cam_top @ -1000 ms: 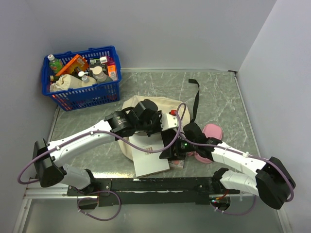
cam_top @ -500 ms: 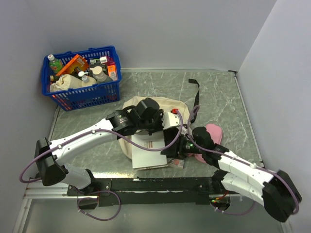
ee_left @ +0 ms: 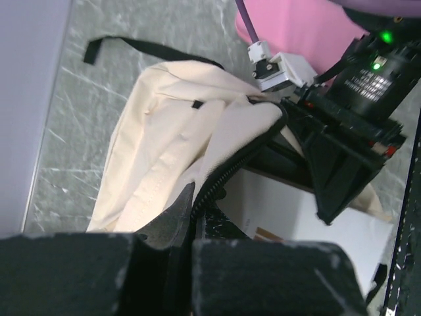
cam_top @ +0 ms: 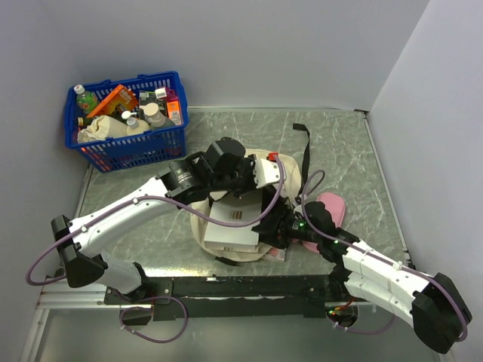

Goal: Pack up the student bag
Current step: Place the book in the student bag.

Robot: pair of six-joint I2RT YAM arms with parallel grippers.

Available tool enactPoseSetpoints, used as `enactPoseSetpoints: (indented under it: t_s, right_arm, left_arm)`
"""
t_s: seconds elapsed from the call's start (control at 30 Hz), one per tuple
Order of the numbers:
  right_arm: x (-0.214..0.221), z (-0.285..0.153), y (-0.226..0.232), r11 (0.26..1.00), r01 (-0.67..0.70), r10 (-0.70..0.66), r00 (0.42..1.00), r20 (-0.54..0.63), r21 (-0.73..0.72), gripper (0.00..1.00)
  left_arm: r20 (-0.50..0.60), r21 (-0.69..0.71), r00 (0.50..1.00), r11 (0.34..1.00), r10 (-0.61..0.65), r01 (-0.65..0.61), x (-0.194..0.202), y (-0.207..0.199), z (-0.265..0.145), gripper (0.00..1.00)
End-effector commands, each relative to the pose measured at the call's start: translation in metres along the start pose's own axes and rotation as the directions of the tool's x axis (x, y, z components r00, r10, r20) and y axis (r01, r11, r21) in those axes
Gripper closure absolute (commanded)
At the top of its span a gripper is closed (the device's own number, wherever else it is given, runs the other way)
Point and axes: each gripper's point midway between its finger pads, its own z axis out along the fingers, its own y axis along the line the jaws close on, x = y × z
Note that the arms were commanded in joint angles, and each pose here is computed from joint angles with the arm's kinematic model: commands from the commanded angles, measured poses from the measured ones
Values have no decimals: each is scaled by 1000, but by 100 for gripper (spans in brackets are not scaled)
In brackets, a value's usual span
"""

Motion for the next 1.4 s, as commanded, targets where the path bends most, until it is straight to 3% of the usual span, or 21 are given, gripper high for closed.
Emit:
enactPoseSetpoints:
  t_s: [0.0,0.2,0.33,0.47,0.73,0.77,0.8,0.87,0.9,1.03,1.1,1.23,1.37]
  right_arm:
    - [-32,-4,45,997,-7,21,984,179,-76,100]
    - [-72,1,56,998,-12,33,929,368,-58,100]
    - [-104,6,84,997,59,-26,884,467,-56,100]
    - [-122,23,113,991,121,-80,863,499,-50,100]
    - [-130,91,164,975,221,-188,885,425,-28,99]
    - [-120,100,168,969,245,-218,908,359,-29,95]
    - [-118,117,149,971,236,-236,925,299,37,78]
    - [-112,128,164,955,294,-292,927,236,29,57]
    - [-101,137,144,950,302,-310,941,136,72,44]
    - [-94,130,132,915,374,-386,920,63,149,32]
    - [-94,113,130,895,410,-430,898,93,173,29]
    - [-101,87,100,845,438,-496,857,142,306,28]
    - [-96,83,100,815,486,-546,826,140,314,28]
  left_arm:
    - [191,20,981,1000,-20,17,-59,2,-27,99]
    - [180,41,983,999,-26,19,-48,-7,-33,99]
    - [187,51,982,999,-25,16,-48,-9,-37,99]
    - [189,61,982,998,-19,8,-47,-12,-41,99]
    - [174,72,985,997,-10,-2,-38,-17,-42,99]
    - [169,70,986,998,-3,-9,-36,-17,-42,99]
    - [159,66,987,998,-1,-10,-32,-17,-40,99]
    - [146,31,989,999,6,-11,-27,-13,-40,99]
    - [126,17,992,1000,10,-12,-18,-12,-39,99]
    - [79,-37,997,999,-6,9,9,-6,-40,99]
    - [66,-35,997,998,-46,48,25,-8,-44,99]
    - [30,-45,998,997,-59,60,57,2,-61,99]
    - [-20,-98,998,994,-57,55,84,20,-83,99]
